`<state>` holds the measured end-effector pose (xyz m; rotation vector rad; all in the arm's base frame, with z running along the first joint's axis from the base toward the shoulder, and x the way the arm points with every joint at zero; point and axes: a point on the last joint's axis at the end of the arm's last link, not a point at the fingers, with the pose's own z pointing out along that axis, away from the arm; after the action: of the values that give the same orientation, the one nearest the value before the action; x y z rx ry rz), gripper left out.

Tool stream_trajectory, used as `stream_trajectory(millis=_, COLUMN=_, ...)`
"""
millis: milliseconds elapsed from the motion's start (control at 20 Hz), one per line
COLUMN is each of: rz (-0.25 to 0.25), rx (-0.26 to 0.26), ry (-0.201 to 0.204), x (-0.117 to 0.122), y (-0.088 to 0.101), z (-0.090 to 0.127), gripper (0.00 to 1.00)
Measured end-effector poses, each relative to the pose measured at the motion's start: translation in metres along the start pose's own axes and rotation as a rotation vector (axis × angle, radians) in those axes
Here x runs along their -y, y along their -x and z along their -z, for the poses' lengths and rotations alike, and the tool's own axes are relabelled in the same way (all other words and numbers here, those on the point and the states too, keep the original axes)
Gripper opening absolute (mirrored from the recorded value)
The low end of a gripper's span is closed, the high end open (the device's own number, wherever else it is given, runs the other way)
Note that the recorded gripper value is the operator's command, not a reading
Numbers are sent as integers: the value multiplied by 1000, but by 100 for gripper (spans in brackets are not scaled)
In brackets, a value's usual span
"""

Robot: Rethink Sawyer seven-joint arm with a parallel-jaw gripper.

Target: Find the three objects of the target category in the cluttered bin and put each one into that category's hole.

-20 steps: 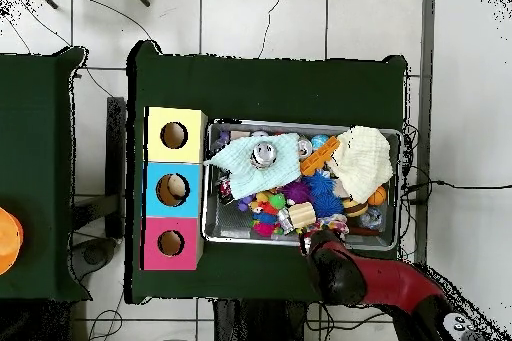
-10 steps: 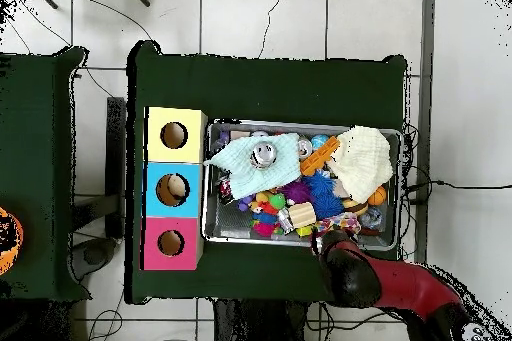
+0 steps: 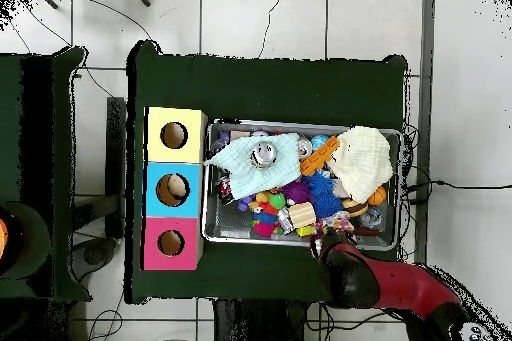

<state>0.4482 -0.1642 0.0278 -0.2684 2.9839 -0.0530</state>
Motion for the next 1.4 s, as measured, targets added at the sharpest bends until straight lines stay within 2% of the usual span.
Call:
stream_trajectory(millis=450, rz=73, rx=26, ry=-9, x=-17, y=8, z=-1, gripper=0)
stream_trajectory(millis=750, rz=71, rx=38, ry=-10, x=-15, y=11, z=2, gripper=0)
stream_trajectory(millis=1000, rz=43, rx=83, ry=-13, x=-4, y=20, z=21, gripper=0)
stream_trajectory(millis=1050, rz=29, rx=98, ry=-12, x=0, y=20, z=29, gripper=100)
stream_trajectory(millis=1400, rz=27, rx=111, ry=-21, x=4, y=22, z=37, gripper=100)
